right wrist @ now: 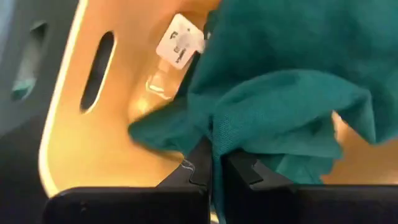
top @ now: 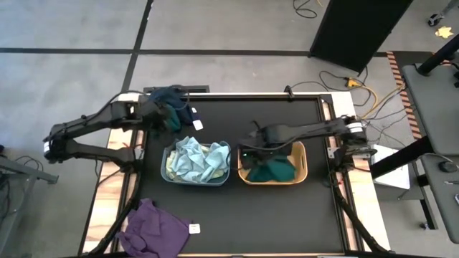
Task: Sort towels by color in basket
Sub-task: Put the dark green towel into the yellow bin
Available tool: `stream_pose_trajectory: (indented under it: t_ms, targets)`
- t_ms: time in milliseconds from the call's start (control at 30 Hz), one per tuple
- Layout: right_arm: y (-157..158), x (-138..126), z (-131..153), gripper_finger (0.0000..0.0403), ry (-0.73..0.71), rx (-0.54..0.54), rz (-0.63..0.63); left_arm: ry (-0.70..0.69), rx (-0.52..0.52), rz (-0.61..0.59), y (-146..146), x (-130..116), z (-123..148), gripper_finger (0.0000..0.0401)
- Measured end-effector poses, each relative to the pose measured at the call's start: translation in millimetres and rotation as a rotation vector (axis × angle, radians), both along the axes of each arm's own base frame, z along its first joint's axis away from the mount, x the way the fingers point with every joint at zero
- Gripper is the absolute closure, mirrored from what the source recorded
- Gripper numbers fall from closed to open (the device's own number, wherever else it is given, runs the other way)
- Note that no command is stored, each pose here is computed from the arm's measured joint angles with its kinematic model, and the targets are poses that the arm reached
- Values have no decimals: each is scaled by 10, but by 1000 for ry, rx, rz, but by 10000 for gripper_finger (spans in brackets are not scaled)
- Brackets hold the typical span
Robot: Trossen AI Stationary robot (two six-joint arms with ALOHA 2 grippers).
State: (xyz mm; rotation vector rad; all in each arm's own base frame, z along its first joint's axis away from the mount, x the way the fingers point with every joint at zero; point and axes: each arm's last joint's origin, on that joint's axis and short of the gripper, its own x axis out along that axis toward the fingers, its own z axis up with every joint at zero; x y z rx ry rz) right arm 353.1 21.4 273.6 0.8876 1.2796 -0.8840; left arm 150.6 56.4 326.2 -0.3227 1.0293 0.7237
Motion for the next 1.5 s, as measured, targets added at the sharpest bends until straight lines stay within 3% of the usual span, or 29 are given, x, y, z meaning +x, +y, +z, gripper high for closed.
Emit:
stream_pose_trajectory:
  t_ms: [133,233,433,767,900,1100,1333,1500]
  targets:
    - [5,156,-234,388,23,5,35,26,-17,64,134,-1,-36,125]
    - [29,313,-343,374,-56,59,75,54,-17,92,231,-5,-64,125]
    - [45,436,-378,307,-150,82,96,92,-43,170,388,-28,-117,125]
    - [102,79,269,158,-256,71,136,167,-83,209,581,-37,-214,125]
    - [81,-175,342,122,-126,-26,18,186,-95,244,671,-56,-249,125]
    - [47,-218,-96,115,-28,-62,-151,218,-117,303,825,-109,-308,125]
    - [52,-59,-871,130,-68,-36,-178,271,-147,356,1046,-87,-485,125]
    - [61,-48,-1008,137,-33,-27,-183,316,-183,373,1172,-63,-735,125]
